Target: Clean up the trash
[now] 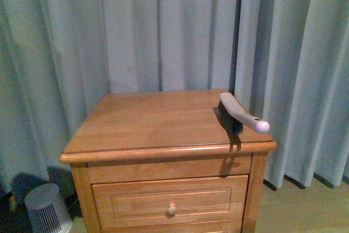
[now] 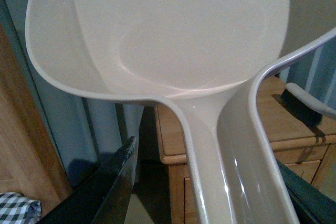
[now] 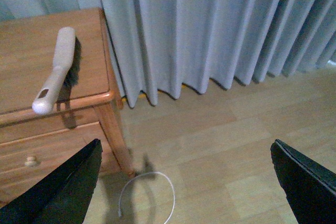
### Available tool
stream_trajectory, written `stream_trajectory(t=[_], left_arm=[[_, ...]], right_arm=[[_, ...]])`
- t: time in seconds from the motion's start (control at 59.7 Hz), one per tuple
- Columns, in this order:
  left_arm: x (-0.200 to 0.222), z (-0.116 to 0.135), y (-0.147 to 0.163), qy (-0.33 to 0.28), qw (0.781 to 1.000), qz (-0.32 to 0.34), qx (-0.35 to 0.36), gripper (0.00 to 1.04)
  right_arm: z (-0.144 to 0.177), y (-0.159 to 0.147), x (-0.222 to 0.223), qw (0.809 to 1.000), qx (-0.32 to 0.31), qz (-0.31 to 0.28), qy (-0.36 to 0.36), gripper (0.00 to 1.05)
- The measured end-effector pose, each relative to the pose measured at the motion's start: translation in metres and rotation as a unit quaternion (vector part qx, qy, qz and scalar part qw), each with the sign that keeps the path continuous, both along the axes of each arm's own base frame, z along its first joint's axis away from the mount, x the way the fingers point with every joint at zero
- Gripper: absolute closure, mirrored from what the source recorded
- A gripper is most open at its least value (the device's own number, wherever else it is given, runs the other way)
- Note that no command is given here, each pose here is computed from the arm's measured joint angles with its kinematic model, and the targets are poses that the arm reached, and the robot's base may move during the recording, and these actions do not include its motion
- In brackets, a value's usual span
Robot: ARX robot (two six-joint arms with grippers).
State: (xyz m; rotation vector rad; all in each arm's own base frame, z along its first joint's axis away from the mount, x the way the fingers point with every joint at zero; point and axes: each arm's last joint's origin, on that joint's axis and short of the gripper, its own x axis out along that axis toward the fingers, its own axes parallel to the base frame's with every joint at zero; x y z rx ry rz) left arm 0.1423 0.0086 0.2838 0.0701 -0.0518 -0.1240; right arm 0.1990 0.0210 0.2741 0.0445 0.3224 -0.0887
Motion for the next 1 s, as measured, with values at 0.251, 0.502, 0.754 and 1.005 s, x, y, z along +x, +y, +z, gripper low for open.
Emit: stream_trajectory(t=[0.251, 0.502, 0.754, 1.005], left_arm=[[0.0, 0.0, 0.0, 0.0, 1.0, 0.0, 0.0, 0.43], [0.0, 0.0, 0.0, 0.0, 1.0, 0.0, 0.0, 0.43], [0.0, 0.0, 0.0, 0.0, 1.0, 0.0, 0.0, 0.43], [0.0, 0.0, 0.0, 0.0, 1.0, 0.0, 0.0, 0.43]], right_arm=[[0.052, 0.026, 0.113, 0.993, 0.002, 0.022, 0.114, 0.07], [0.038, 0.078, 0.195, 0.981, -0.025, 0.048, 0.186, 0.07], [-0.003, 0.113, 0.233, 0.975, -0.021, 0.054, 0.214, 0.07], [-0.037, 0.133, 0.254, 0.971, -0.01, 0.055, 0.23, 0.07]])
